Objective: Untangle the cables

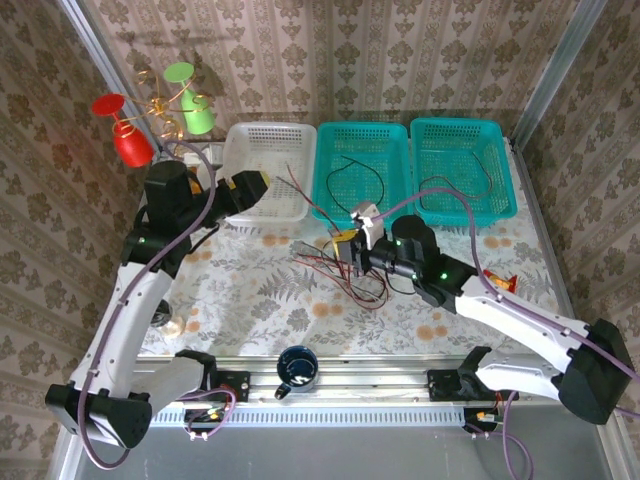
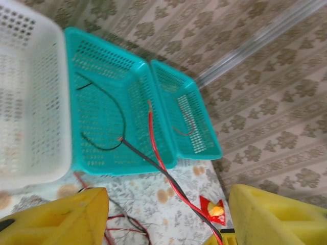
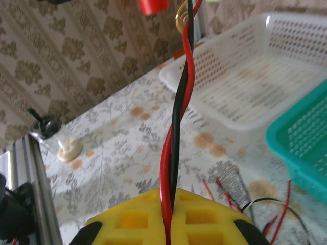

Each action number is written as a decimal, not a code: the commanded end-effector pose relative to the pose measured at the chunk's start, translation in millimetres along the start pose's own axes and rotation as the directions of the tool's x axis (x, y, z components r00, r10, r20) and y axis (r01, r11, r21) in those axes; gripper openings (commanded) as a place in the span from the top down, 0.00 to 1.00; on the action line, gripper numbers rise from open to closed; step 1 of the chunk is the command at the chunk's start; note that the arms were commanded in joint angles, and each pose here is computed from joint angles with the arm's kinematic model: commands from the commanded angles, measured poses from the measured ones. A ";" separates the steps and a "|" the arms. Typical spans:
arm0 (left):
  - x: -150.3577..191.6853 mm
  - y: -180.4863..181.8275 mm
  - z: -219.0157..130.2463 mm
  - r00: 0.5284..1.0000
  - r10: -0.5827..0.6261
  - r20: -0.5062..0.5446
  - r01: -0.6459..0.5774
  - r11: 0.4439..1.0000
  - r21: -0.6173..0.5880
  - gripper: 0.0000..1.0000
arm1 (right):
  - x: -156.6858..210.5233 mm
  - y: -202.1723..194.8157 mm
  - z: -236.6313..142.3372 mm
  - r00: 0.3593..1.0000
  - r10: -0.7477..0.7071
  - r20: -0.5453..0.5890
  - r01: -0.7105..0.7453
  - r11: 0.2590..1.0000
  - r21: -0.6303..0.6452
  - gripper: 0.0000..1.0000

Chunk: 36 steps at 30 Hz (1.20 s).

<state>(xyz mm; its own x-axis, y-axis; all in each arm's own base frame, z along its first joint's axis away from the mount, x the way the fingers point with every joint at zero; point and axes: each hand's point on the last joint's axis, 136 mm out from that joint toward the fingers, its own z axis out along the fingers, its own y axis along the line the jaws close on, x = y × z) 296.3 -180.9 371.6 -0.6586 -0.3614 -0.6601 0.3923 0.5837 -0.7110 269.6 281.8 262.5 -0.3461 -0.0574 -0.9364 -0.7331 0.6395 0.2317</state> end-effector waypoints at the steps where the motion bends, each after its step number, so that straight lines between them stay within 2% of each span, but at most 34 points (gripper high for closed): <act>1: -14.5 -27.0 -0.8 1.000 0.016 0.027 -0.019 0.993 0.116 0.38 | -8.8 -19.1 -10.1 0.997 0.014 0.073 -0.021 0.994 0.103 1.00; 9: -6.0 -32.5 32.3 1.000 -0.001 -0.004 0.002 0.984 0.176 0.48 | -11.9 -26.0 -16.5 0.994 0.011 0.107 -0.026 0.990 0.140 1.00; 13: 8.9 -41.1 56.5 0.998 0.010 -0.058 0.003 0.978 0.210 0.47 | -13.9 -26.6 -18.1 0.992 0.021 0.123 -0.038 0.989 0.142 1.00; 17: 11.5 -34.7 70.5 0.998 0.014 -0.055 -0.003 0.982 0.191 0.45 | -16.7 -25.9 -17.8 0.990 0.034 0.138 -0.053 0.989 0.136 1.00; 25: 8.6 -28.7 101.8 0.995 -0.078 -0.060 0.091 0.962 0.258 0.43 | -22.1 -22.1 -16.8 0.988 0.038 0.152 -0.056 0.992 0.115 1.00; 33: 1.5 -21.3 118.5 0.994 -0.101 -0.039 0.108 0.957 0.269 0.44 | -23.5 -19.2 -18.5 0.986 0.045 0.158 -0.061 0.993 0.099 1.00; 36: 1.2 -16.3 123.5 0.993 -0.115 -0.032 0.120 0.956 0.269 0.49 | -24.4 -17.8 -18.8 0.985 0.052 0.164 -0.067 0.994 0.089 1.00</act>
<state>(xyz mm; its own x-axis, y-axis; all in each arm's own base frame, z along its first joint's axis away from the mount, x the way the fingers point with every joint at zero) 365.6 -279.4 341.7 -0.7414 -0.3790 -0.5538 0.4356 0.3560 -0.8267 282.1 259.4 271.1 -0.3113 0.0500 -0.9490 -0.6435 0.7237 0.2492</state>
